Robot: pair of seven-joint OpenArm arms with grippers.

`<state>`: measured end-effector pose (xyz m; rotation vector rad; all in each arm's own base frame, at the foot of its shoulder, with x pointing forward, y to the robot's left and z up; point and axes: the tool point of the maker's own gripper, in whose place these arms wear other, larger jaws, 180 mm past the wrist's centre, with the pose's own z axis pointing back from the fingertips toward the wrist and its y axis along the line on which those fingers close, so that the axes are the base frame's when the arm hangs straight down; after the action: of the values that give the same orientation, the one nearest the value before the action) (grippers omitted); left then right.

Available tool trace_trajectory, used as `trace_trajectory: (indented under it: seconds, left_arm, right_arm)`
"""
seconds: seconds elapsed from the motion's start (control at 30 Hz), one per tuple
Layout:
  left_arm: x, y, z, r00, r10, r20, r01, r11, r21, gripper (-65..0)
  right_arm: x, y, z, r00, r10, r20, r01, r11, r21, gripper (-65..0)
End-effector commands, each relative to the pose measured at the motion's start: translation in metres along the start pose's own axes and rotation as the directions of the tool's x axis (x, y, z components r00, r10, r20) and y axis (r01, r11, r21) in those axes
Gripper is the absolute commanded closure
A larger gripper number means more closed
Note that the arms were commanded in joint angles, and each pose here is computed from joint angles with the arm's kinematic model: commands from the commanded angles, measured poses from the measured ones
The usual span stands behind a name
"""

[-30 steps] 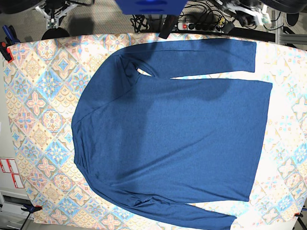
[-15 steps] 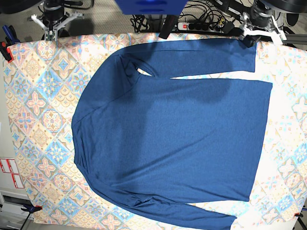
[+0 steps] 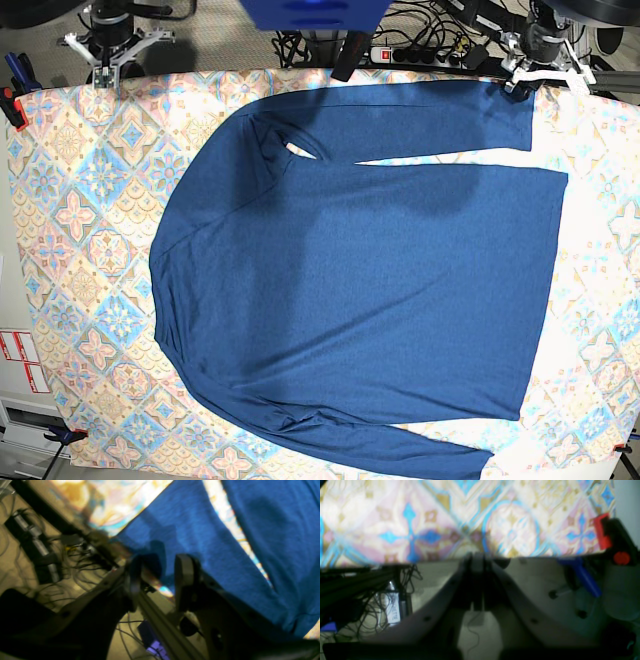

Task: Fold the T-shirt properly
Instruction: 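Move both grippers down toward the shirt's shoulder corners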

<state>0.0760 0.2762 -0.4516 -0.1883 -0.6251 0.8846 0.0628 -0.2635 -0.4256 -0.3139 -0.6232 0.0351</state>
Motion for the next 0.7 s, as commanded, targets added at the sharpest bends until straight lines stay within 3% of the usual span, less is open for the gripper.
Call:
trace_trajectory:
  seconds: [0.0, 0.67]
  left_arm:
    - [0.004, 0.004, 0.001, 1.0, -0.003, 0.013, 0.003, 1.0, 0.008, -22.5]
    - [0.009, -0.002, -0.017, 1.0, 0.016, 0.022, -0.015, 1.0, -0.002, -21.9]
  right_arm:
    - [0.003, -0.004, 0.004, 1.0, 0.008, 0.018, -0.008, 1.0, -0.009, 0.0]
    - [0.003, -0.004, 0.004, 1.0, 0.008, 0.018, -0.008, 1.0, -0.009, 0.0]
